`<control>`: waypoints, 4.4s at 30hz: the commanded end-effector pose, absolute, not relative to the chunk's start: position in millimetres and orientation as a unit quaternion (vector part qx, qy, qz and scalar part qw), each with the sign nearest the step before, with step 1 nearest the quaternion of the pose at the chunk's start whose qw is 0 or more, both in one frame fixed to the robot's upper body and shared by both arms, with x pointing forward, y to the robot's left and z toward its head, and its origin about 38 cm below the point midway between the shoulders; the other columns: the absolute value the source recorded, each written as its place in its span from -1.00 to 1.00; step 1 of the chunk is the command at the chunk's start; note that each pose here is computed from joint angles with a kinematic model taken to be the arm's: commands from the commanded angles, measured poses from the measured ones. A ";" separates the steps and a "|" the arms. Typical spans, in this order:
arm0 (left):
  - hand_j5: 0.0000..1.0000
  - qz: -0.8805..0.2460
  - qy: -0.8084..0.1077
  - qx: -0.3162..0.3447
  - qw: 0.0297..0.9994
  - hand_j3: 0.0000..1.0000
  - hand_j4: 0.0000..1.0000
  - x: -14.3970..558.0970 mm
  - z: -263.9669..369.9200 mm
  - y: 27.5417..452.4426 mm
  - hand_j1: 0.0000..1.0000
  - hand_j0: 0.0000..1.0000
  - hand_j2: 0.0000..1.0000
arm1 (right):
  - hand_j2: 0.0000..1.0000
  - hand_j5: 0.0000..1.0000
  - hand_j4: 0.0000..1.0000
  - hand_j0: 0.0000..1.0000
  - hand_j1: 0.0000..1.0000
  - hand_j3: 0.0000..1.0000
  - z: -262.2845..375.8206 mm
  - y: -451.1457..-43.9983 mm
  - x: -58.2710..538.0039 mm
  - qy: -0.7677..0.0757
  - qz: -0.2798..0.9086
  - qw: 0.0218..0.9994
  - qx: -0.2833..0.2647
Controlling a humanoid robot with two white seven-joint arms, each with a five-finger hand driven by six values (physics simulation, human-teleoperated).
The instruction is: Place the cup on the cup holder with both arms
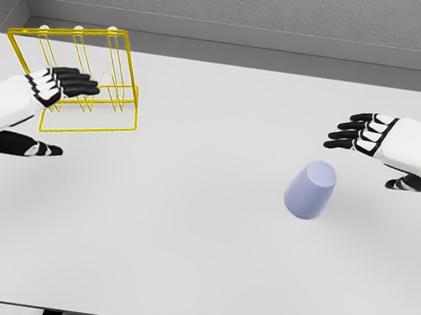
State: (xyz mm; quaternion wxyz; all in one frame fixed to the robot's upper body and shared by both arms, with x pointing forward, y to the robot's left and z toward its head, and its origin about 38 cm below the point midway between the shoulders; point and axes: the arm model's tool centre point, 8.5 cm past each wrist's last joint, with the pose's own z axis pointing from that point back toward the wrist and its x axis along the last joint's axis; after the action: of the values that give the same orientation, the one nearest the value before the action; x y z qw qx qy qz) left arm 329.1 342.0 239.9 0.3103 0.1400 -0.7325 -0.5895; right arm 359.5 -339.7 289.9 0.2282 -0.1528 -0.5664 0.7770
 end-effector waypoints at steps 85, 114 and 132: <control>1.00 -0.336 -0.652 -0.206 0.648 1.00 1.00 328.8 119.3 269.3 1.00 1.00 1.00 | 0.43 0.43 0.43 0.43 0.43 0.43 221.1 -274.1 403.5 -0.435 0.875 0.183 -0.109; 1.00 -0.315 -0.639 -0.211 0.669 1.00 1.00 333.3 88.6 260.4 1.00 1.00 1.00 | 0.19 0.19 0.19 0.19 0.19 0.19 265.1 -250.7 396.6 -0.469 0.864 0.127 -0.131; 1.00 -0.315 -0.641 -0.211 0.668 1.00 1.00 334.1 89.6 260.7 1.00 1.00 1.00 | 0.14 0.14 0.14 0.14 0.14 0.14 276.5 -157.0 386.4 -0.521 0.848 0.028 -0.088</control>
State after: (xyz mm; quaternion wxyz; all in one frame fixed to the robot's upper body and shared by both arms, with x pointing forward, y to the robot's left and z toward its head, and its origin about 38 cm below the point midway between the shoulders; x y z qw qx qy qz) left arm 334.0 260.4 89.3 0.6677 -0.2101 -0.6405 -0.3159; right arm 387.5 -166.7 276.3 0.0339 -0.0950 -0.5138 0.8520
